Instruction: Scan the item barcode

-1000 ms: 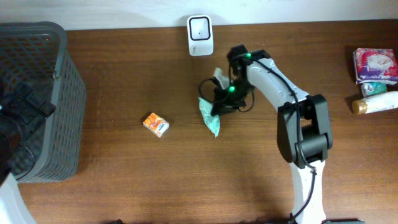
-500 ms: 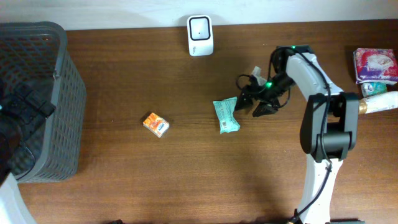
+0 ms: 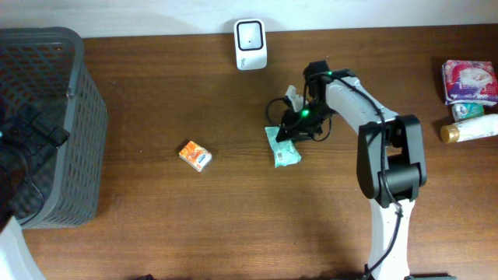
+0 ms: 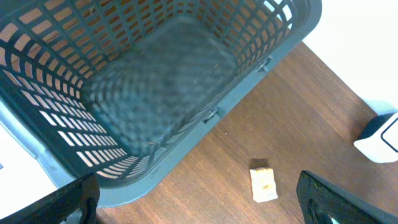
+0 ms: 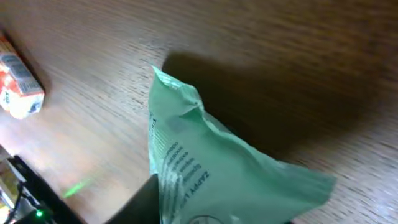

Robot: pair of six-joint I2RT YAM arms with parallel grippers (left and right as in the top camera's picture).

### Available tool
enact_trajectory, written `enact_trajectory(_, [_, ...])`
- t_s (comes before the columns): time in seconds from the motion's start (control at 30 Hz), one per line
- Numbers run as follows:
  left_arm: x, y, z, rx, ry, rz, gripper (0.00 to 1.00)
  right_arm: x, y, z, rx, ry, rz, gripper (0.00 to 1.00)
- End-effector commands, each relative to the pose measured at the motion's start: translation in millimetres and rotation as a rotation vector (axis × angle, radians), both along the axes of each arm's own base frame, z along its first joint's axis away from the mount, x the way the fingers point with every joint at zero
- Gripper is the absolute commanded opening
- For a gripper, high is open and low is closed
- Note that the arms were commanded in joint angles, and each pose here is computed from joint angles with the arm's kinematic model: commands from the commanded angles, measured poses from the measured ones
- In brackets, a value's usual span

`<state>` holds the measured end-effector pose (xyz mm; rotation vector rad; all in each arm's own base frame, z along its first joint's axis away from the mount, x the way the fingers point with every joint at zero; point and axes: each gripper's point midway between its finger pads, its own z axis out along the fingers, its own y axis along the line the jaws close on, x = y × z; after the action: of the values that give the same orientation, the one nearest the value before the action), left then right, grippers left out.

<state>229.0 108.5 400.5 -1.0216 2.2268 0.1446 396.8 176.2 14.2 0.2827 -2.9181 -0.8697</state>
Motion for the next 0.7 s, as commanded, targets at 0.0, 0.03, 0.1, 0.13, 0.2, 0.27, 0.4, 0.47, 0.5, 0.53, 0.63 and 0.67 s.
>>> enact_trajectory(0.0, [-1.3,1.6,0.6,-0.001,-0.004,0.014,0.99,-8.5,5.4,-7.6,-0.005,0.033,-0.004,0.04])
enact_trajectory(0.03, [-1.4,1.6,0.6,-0.001,-0.004,0.014,0.99,-10.4,11.2,-2.6,0.034,0.046,-0.005,0.04])
enact_trajectory(0.1, [-1.3,1.6,0.6,-0.001,-0.004,0.014,0.99,-8.7,28.3,19.8,0.173,0.069,-0.014,0.04])
enact_trajectory(0.13, [-1.4,1.6,0.6,-0.001,-0.004,0.014,0.99,-6.1,33.9,30.4,0.224,0.071,-0.017,0.04])
enact_trajectory(0.2, [-1.4,1.6,0.6,-0.001,-0.004,0.014,0.99,9.4,54.3,72.7,0.396,0.029,-0.006,0.04])
enact_trajectory(0.27, [-1.3,1.6,0.6,-0.001,-0.004,0.014,0.99,21.3,65.1,102.1,0.484,-0.022,0.014,0.04])
enact_trajectory(0.4, [-1.4,1.6,0.6,-0.001,-0.004,0.014,0.99,42.7,79.8,163.7,0.587,-0.172,0.073,0.04])
enact_trajectory(0.47, [-1.4,1.6,0.6,-0.001,-0.004,0.014,0.99,46.0,87.7,189.5,0.592,-0.250,0.109,0.04])
enact_trajectory(0.5, [-1.3,1.6,0.6,-0.001,-0.004,0.014,0.99,47.9,90.2,199.1,0.570,-0.292,0.121,0.04])
enact_trajectory(0.53, [-1.4,1.6,0.6,-0.001,-0.004,0.014,0.99,52.1,90.3,202.7,0.504,-0.316,0.097,0.04])
enact_trajectory(0.63, [-1.4,1.6,0.6,-0.001,-0.004,0.014,0.99,68.1,82.0,200.3,0.321,-0.324,-0.052,0.04])
enact_trajectory(0.67, [-1.3,1.6,0.6,-0.001,-0.004,0.014,0.99,71.6,82.5,203.6,0.299,-0.332,-0.088,0.04])
